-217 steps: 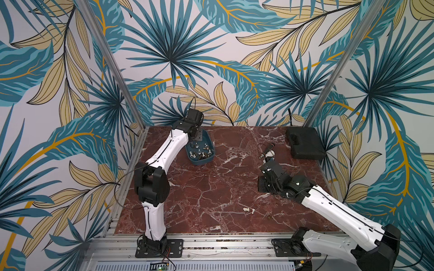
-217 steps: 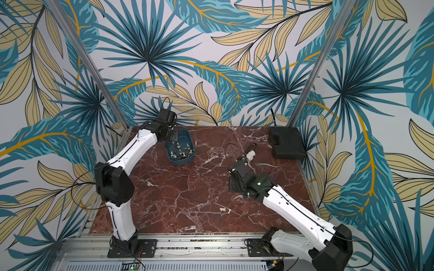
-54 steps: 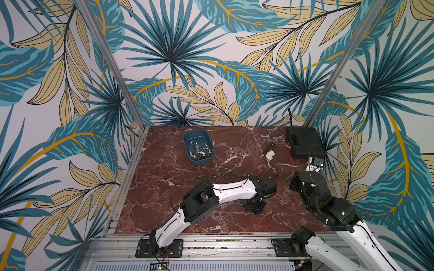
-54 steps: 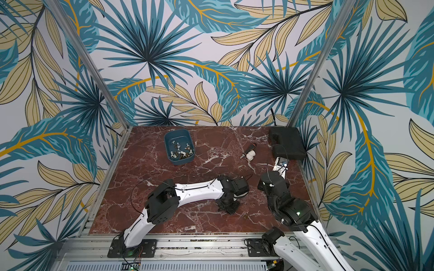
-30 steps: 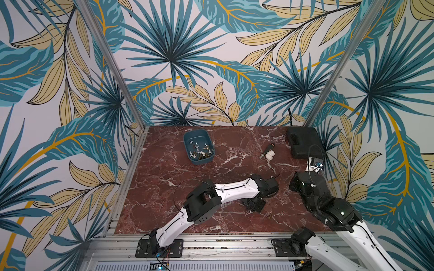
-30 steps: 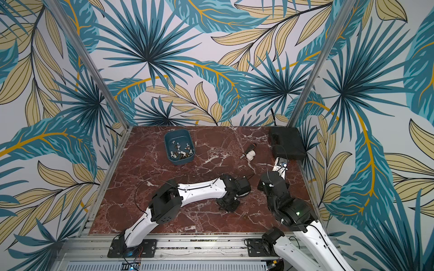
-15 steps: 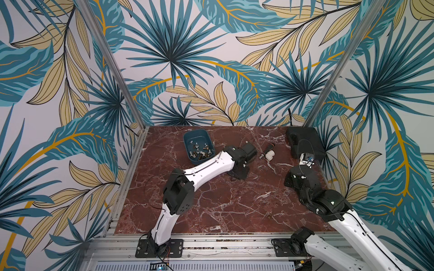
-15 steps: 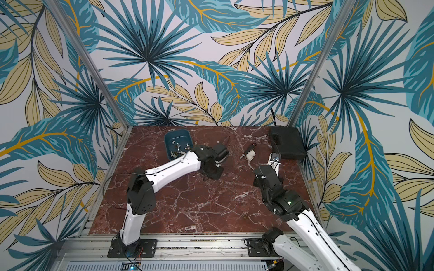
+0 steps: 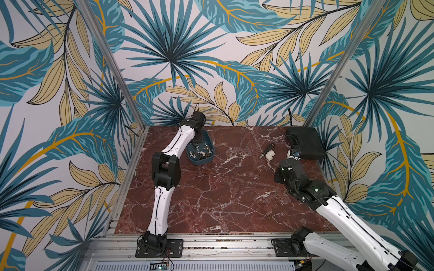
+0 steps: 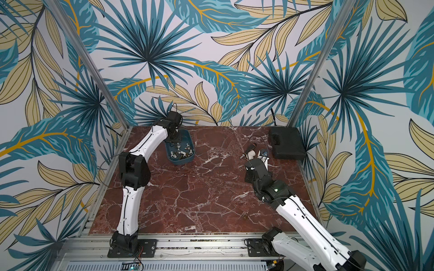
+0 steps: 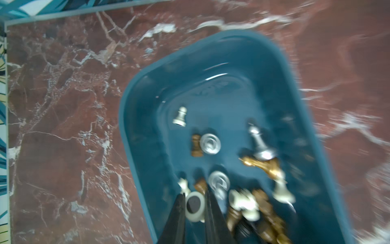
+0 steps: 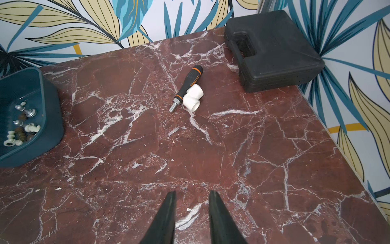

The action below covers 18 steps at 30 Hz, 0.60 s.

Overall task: Put the chess pieces into the storage box
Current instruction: Place the chess piece in the storage box.

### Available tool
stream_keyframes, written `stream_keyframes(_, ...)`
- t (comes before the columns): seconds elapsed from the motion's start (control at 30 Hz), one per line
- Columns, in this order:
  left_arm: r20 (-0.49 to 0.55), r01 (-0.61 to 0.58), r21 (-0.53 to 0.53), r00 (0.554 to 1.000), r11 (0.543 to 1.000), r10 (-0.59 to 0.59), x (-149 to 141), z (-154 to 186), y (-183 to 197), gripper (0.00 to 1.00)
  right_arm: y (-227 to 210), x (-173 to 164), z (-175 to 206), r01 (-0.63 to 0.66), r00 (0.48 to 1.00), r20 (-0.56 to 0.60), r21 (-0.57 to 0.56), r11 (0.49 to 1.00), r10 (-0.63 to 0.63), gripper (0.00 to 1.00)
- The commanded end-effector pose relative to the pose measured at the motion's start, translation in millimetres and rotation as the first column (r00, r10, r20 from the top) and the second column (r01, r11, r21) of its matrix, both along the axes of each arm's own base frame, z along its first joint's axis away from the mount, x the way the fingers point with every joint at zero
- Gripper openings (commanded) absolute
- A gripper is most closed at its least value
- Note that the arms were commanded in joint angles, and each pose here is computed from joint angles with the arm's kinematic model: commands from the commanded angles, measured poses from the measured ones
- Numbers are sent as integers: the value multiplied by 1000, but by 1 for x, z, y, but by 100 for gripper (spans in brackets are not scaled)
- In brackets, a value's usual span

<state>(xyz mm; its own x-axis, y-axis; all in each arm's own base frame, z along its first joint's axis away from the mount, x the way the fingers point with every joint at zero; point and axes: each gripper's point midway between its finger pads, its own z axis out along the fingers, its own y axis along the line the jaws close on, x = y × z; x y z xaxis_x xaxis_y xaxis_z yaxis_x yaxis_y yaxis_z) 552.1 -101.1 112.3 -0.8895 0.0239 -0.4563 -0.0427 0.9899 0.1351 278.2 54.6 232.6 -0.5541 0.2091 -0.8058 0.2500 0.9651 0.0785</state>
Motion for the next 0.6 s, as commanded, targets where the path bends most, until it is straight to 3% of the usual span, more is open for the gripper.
stream_keyframes(0.0,62,-11,50,998,999,8,23,4,16,9,5,4,5,-2,1000,16,38,999,1,31)
stream_keyframes(0.07,59,-18,55,998,998,15,26,0,21,13,6,5,5,-6,1000,12,39,999,5,32)
stream_keyframes(0.23,84,-25,34,996,999,22,29,9,21,35,9,3,-2,-12,1000,-11,51,999,12,34)
stream_keyframes(0.33,102,-25,-3,994,1000,25,27,22,16,36,10,-3,-14,-12,997,-70,64,998,16,35)
stream_keyframes(0.57,181,26,-105,983,994,-6,-8,103,-12,36,3,-54,-62,113,948,-312,138,984,-65,36)
